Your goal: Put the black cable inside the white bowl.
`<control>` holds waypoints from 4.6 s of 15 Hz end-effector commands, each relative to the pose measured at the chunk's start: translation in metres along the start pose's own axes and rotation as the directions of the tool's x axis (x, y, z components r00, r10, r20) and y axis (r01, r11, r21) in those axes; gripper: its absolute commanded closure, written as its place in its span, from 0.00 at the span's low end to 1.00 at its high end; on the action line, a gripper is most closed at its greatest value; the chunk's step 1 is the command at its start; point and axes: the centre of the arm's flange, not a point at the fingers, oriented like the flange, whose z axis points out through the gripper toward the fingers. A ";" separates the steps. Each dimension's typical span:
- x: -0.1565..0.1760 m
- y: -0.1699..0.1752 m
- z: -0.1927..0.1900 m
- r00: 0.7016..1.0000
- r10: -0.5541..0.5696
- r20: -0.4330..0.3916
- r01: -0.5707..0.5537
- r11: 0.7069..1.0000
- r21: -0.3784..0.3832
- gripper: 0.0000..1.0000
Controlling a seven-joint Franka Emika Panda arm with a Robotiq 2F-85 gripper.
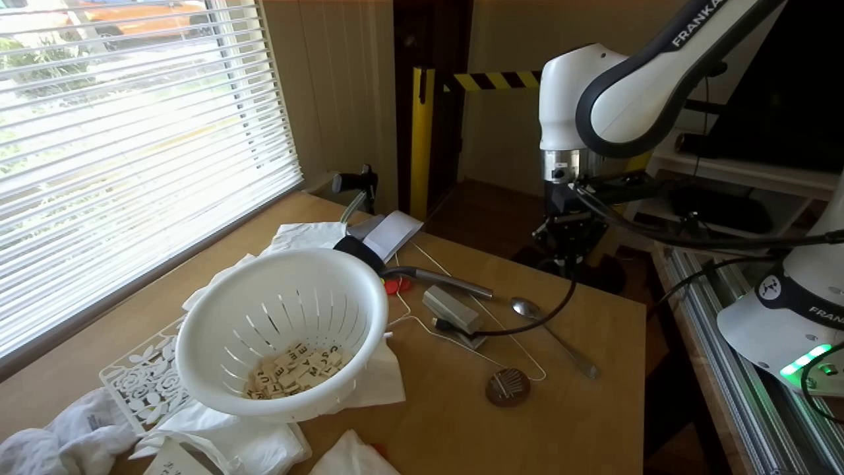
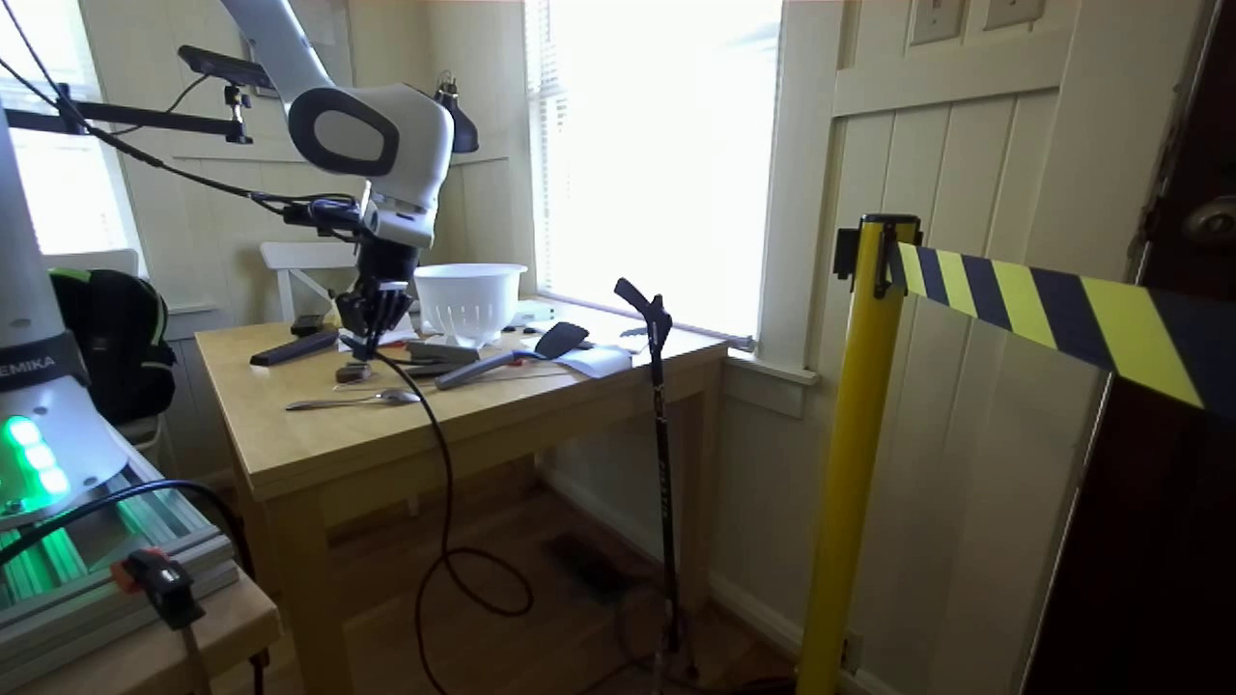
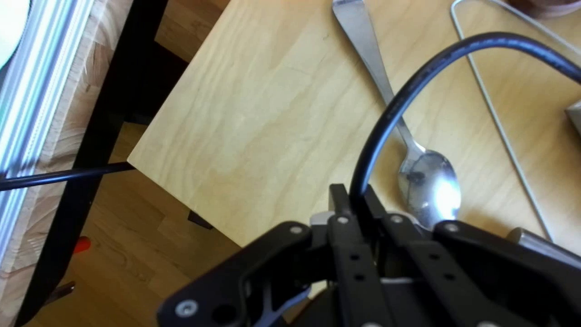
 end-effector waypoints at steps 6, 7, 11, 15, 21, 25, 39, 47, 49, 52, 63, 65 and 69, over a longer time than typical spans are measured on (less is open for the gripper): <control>-0.008 0.022 0.031 0.991 -0.095 0.097 0.105 0.989 -0.104 0.98; -0.008 0.022 0.025 0.994 -0.066 0.087 0.073 0.994 -0.080 0.98; -0.005 0.017 -0.048 0.996 0.086 0.003 -0.086 0.995 0.043 0.98; -0.006 0.023 -0.137 0.970 0.207 -0.129 -0.181 0.966 0.184 0.98; -0.019 0.038 -0.267 0.923 0.333 -0.194 -0.217 0.864 0.454 0.98; -0.031 0.039 -0.351 0.871 0.405 -0.277 -0.180 0.788 0.589 0.98; -0.087 0.049 -0.518 0.716 0.541 -0.442 -0.061 0.679 0.732 0.92; -0.114 0.044 -0.613 0.676 0.523 -0.519 0.157 0.585 0.795 0.98; -0.142 0.042 -0.646 0.695 0.495 -0.522 0.247 0.516 0.820 0.98; -0.175 0.038 -0.681 0.730 0.457 -0.508 0.343 0.399 0.851 0.98; -0.223 0.029 -0.725 0.955 0.115 -0.274 0.270 0.053 0.961 0.98; -0.225 0.030 -0.709 0.947 0.144 -0.288 0.276 0.095 0.956 0.98; -0.223 0.026 -0.706 0.949 0.136 -0.284 0.272 0.101 0.957 0.92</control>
